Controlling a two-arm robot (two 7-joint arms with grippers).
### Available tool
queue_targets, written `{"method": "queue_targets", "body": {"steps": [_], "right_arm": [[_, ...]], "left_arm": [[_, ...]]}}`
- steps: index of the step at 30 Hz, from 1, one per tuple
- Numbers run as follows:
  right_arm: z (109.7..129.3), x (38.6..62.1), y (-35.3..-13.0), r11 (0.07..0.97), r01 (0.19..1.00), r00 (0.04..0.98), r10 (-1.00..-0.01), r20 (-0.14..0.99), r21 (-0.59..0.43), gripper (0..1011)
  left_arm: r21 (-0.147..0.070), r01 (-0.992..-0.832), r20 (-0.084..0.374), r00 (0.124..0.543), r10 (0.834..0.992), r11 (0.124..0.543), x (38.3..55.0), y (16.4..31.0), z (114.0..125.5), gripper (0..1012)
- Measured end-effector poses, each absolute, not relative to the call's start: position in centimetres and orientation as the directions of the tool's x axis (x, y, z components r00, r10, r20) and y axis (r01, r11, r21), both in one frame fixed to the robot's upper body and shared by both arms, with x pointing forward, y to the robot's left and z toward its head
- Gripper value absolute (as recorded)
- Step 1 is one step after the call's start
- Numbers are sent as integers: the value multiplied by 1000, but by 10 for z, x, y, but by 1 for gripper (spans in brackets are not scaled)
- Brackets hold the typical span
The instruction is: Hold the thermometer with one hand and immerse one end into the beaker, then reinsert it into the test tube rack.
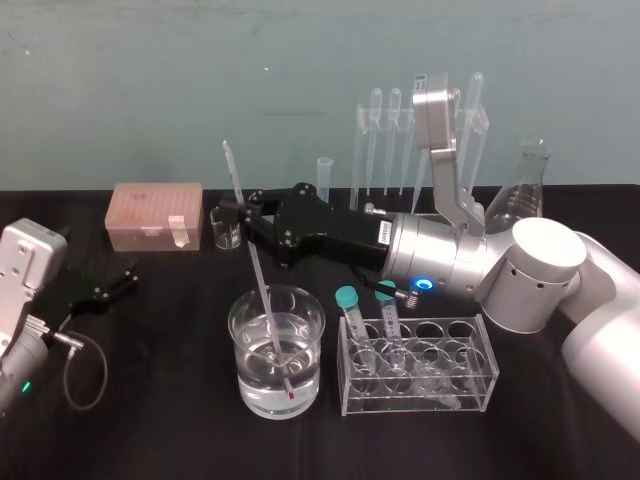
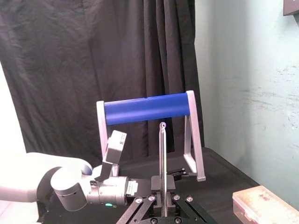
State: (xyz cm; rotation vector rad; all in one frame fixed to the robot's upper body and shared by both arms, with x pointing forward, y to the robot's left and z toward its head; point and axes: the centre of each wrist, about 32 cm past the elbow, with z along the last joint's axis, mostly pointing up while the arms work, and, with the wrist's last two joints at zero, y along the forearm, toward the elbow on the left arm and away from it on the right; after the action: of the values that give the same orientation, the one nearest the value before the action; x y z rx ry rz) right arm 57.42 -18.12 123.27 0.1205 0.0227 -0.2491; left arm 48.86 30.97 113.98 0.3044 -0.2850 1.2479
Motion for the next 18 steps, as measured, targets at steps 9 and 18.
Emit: {"method": "queue_targets", "body": {"steps": [9,18], "right_arm": [[1239,575,-183,962,245,969,-242,-40,124,56],[1291,580,-189,960,194,981,-192,-30,202,56]], "left_arm": [[70,-955,374,292,880,287,489,310,1140,1008],[70,-955,374,292,880,287,489,310,1140,1008]]}}
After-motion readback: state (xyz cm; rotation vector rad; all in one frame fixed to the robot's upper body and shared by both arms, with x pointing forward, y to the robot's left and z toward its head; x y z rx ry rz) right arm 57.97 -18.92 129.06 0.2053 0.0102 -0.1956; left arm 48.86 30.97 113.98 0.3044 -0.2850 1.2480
